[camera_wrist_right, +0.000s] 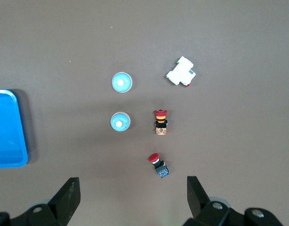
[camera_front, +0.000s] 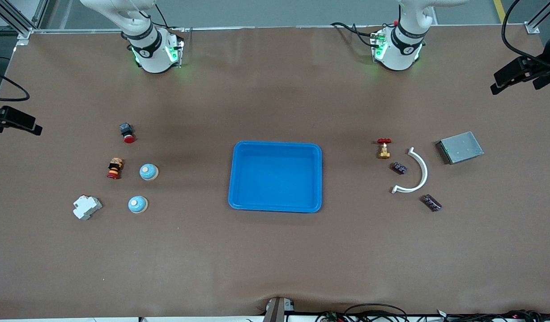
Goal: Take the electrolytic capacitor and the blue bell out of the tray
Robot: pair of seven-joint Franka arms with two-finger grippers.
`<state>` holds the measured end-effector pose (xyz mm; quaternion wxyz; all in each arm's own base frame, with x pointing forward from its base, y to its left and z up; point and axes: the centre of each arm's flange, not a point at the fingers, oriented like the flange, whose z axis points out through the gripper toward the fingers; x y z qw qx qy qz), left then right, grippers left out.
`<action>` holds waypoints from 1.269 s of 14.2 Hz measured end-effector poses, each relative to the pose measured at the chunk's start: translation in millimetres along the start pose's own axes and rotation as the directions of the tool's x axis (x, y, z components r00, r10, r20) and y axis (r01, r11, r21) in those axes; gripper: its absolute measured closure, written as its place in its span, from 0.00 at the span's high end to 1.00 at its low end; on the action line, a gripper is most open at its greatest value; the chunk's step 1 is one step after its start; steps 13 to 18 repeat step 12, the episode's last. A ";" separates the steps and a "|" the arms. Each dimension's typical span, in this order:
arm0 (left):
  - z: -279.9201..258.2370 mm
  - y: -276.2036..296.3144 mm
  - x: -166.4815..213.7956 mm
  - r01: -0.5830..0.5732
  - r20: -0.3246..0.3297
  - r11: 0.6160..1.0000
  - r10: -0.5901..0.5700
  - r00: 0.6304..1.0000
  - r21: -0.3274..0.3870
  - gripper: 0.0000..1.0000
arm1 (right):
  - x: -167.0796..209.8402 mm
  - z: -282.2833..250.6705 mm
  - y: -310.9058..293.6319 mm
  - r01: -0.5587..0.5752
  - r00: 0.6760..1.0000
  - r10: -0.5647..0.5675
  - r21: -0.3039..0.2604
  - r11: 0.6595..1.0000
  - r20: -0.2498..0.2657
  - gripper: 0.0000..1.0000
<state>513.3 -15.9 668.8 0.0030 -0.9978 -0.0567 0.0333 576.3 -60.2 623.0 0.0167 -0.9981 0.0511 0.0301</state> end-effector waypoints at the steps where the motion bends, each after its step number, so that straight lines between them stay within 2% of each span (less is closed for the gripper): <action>1: 3.8 1.2 0.9 -0.002 0.007 1.000 0.002 1.000 0.001 1.00 | 0.0 0.0 0.3 -0.001 1.000 0.001 0.000 1.000 0.000 1.00; 18: -8.0 17.0 -5.6 -0.033 -0.025 0.999 0.033 0.999 0.001 1.00 | -1.6 -4.9 -0.5 0.001 1.000 -0.001 0.000 1.000 -0.015 1.00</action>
